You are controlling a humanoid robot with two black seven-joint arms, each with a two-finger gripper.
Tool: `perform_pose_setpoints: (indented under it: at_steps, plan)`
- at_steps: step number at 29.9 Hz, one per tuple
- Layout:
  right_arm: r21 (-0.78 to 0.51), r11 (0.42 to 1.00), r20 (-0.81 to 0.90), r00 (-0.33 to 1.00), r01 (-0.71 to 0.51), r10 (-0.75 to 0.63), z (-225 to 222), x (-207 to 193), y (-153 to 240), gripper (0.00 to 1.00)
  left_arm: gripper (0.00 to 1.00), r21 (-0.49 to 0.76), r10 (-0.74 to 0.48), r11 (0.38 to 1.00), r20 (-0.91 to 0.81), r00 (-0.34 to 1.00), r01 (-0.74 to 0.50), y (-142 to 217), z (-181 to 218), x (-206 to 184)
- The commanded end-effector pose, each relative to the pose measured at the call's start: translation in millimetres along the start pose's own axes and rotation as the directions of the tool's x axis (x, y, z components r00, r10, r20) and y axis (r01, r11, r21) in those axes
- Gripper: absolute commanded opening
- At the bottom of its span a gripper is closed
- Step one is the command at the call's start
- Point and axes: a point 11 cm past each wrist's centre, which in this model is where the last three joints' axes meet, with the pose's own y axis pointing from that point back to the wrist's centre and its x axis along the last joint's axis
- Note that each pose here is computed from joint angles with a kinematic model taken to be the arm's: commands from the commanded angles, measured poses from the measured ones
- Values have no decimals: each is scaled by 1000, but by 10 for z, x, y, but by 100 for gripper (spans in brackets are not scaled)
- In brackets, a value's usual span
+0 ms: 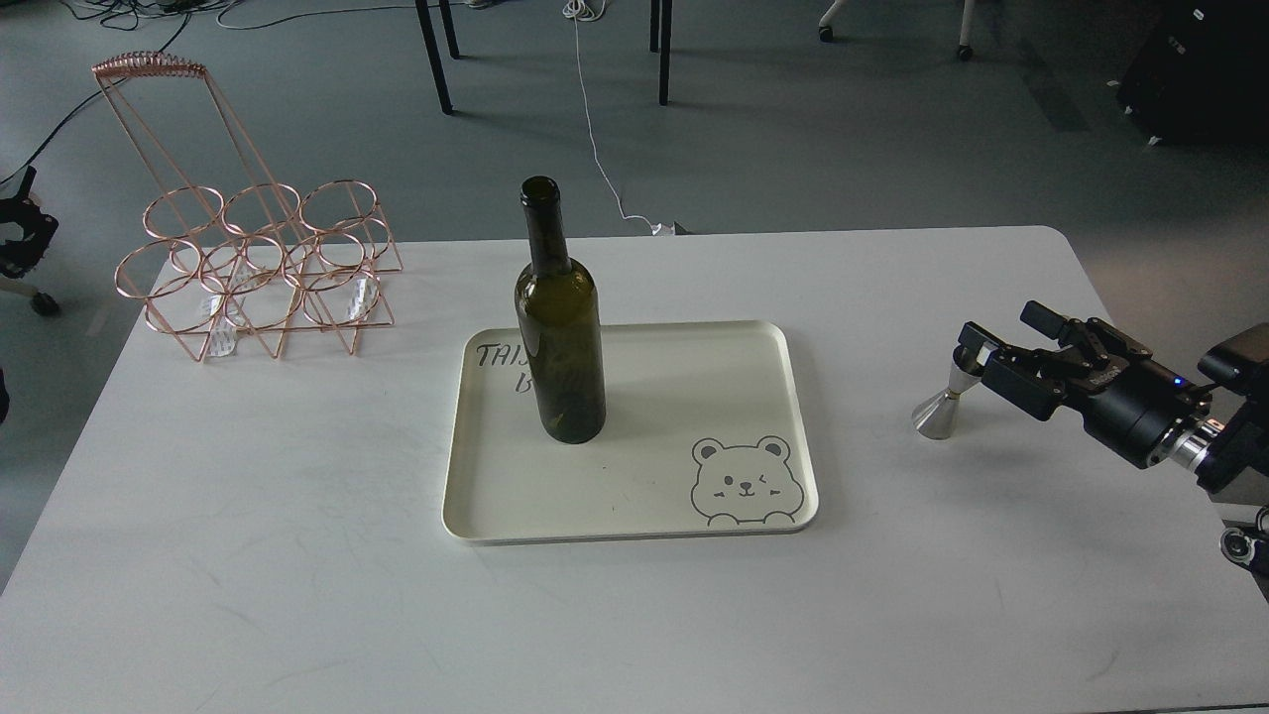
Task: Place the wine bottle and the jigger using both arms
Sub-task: 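Open the right gripper and withdraw it from the jigger, then reach the left gripper to the wine bottle neck and grasp it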
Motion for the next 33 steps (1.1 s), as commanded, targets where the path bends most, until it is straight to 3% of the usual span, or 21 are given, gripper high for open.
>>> perform_pose_setpoints:
  at_steps: [1,5,11,15,21,27,33]
  plan:
    - [-34,992,23,992,-125,126,98,522,-151,96,98,19,-56,998,22,998,55,3,65,-146]
    - [-90,971,170,957,-221,234,161,938,-384,96,98,51,-155,987,140,978,149,42,294,-374]
    - [-166,947,385,866,-275,319,236,1111,-814,96,98,112,-330,944,406,852,311,136,847,-881]
    - [-244,924,587,714,-293,381,290,1061,-1045,96,98,235,-488,868,562,668,437,331,937,-1392]
    - [-323,895,776,455,-308,437,316,963,-1248,96,98,452,-669,697,688,280,556,659,618,-2058]
    - [-372,865,908,59,-336,414,423,927,-1203,96,98,603,-628,564,757,-180,565,889,172,-2447]
    - [-428,825,904,-166,-368,394,790,912,-928,96,98,705,-433,488,708,-558,515,916,-354,-2587]
